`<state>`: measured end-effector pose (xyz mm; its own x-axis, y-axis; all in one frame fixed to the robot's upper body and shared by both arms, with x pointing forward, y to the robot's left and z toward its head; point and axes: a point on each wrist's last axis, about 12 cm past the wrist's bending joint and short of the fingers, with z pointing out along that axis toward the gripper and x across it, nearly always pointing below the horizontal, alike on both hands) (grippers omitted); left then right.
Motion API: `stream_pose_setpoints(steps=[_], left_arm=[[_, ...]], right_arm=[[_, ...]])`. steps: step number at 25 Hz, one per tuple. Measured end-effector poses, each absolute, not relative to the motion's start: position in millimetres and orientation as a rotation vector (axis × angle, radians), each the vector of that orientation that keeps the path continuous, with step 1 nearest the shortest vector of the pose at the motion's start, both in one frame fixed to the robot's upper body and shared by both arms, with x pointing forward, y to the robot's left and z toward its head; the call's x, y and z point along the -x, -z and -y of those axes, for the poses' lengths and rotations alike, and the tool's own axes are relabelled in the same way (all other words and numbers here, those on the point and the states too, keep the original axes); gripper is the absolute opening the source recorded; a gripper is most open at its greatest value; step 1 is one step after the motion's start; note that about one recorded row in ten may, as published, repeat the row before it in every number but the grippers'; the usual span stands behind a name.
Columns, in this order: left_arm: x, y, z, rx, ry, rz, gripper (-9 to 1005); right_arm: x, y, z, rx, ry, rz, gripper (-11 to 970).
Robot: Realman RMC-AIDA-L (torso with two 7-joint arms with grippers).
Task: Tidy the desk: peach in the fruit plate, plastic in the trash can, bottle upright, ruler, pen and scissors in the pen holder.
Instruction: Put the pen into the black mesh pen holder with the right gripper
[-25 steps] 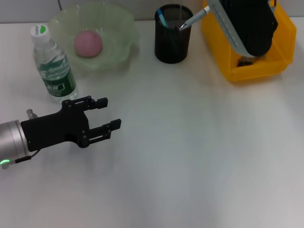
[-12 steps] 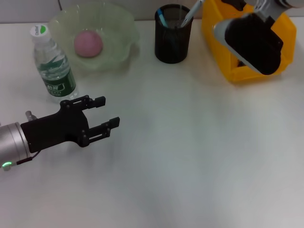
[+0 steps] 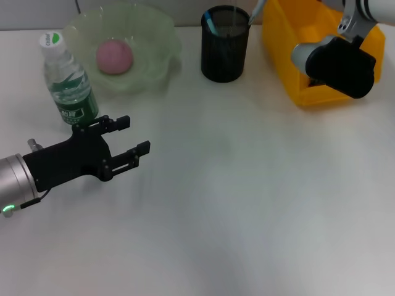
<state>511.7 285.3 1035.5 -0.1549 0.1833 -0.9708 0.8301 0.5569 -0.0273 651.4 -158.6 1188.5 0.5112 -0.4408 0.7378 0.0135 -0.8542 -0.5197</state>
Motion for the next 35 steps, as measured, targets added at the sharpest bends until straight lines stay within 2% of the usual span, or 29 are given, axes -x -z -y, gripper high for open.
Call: stream_pose_setpoints(steps=[12, 35], left_arm=[[-511.5, -1035.1, -286.2, -0.862, 0.7, -1.656, 667], [-514.9, -1034.1, -283.2, -0.86, 0.685, -1.657, 666]], right_arm=[[-654.9, -1159.8, 145.3, 2.256, 1.454, -0.093, 191], [-662.2, -1138.0, 139.4, 2.171, 1.606, 0.108, 206]])
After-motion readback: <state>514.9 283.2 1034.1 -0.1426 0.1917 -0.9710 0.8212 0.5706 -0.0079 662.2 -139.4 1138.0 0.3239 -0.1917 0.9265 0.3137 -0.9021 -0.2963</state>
